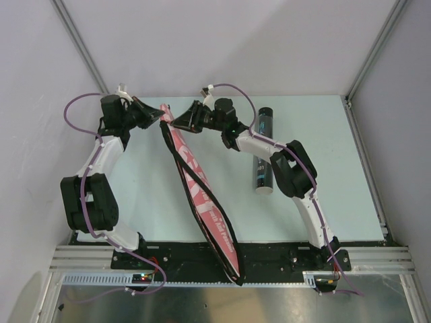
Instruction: Pack up the badminton gear
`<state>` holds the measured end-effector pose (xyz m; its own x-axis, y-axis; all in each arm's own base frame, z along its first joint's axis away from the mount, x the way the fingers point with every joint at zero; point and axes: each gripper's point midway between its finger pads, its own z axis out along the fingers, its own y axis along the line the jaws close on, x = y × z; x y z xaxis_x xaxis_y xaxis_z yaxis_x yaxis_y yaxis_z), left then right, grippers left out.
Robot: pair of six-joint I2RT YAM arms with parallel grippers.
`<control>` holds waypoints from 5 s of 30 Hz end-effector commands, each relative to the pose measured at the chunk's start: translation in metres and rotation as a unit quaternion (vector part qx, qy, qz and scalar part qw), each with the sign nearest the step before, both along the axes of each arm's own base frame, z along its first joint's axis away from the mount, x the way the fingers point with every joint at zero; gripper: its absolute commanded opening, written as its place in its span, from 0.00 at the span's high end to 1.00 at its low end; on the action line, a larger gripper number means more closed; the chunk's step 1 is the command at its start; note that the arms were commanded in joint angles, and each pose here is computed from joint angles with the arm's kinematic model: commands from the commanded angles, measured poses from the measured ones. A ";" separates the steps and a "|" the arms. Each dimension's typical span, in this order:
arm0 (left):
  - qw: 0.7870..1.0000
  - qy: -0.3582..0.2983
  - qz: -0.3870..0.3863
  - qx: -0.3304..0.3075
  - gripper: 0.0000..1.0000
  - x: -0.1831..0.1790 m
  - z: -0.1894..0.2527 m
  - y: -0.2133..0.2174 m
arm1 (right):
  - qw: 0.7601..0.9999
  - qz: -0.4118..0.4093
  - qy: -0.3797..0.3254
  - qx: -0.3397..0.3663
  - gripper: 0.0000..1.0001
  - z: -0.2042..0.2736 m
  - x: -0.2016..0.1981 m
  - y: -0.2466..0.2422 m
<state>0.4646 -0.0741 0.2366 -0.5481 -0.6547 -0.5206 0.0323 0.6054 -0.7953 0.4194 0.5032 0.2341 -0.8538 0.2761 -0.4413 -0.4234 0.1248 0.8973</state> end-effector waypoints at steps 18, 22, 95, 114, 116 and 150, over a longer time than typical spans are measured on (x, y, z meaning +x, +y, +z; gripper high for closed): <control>0.999 -0.036 -0.004 0.019 1.00 0.006 0.014 -0.002 | 0.994 -0.027 -0.102 -0.021 0.57 0.080 -0.008 -0.006; 0.999 -0.033 -0.004 0.018 1.00 0.006 0.012 -0.002 | 0.994 -0.024 -0.101 -0.019 0.57 0.081 -0.008 -0.006; 0.999 -0.030 -0.010 0.012 1.00 0.010 0.011 -0.004 | 1.000 0.015 -0.016 -0.004 0.64 0.030 -0.010 0.023; 0.999 -0.031 -0.007 0.013 1.00 0.010 0.012 -0.003 | 0.999 -0.001 0.021 0.031 0.99 0.030 -0.003 0.020; 0.999 -0.032 -0.004 0.015 1.00 0.010 0.012 -0.002 | 0.999 -0.003 0.020 0.033 1.00 0.030 -0.002 0.016; 0.992 -0.044 0.112 0.041 1.00 0.013 0.027 0.066 | 0.981 0.035 0.064 -0.180 1.00 -0.046 -0.174 -0.092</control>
<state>0.4643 -0.0589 0.2298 -0.5346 -0.6848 -0.4952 -0.0360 0.6038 -0.7963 0.2946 0.4293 0.2113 -0.8912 0.1884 -0.4126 -0.3387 0.3287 0.8816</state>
